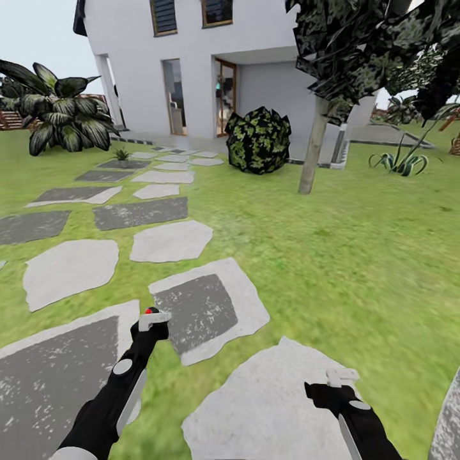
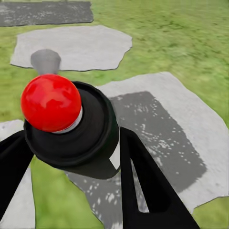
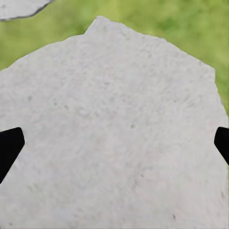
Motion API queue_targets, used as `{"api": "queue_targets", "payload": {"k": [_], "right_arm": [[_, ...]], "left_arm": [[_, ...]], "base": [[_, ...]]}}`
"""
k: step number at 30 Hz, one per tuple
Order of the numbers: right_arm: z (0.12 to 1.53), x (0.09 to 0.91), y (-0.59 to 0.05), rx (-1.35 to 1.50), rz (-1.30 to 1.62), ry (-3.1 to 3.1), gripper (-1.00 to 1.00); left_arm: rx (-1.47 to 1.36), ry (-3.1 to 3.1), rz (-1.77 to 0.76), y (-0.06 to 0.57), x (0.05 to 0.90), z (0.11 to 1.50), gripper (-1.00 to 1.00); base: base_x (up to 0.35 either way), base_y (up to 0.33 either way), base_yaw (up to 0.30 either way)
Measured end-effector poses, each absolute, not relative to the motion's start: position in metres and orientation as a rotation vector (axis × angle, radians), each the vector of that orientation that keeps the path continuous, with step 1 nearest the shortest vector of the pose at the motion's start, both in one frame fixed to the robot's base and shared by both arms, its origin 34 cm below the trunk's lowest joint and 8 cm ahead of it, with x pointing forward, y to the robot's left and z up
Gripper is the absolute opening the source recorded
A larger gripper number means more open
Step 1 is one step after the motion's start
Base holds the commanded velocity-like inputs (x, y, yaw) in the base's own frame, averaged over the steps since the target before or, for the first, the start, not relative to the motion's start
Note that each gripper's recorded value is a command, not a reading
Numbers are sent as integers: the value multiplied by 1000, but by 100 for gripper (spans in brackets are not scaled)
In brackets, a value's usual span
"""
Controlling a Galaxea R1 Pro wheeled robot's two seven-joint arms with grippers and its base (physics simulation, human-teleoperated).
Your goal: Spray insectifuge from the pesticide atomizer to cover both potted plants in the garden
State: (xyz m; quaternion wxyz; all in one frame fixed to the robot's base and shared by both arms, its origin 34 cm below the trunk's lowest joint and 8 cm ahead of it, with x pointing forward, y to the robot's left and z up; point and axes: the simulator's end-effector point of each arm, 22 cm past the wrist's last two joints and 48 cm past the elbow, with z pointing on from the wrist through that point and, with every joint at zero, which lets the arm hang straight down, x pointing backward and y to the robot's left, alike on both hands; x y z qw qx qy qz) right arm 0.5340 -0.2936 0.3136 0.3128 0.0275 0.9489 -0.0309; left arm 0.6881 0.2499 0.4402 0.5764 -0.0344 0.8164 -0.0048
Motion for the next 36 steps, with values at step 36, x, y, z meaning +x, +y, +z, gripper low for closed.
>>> {"api": "queue_targets", "payload": {"k": [36], "right_arm": [[329, 540, -294, 73, -80, 2470, 100]], "left_arm": [[-80, 1878, -13, 250, 690, 460, -100]], "base": [[264, 221, 245]]}}
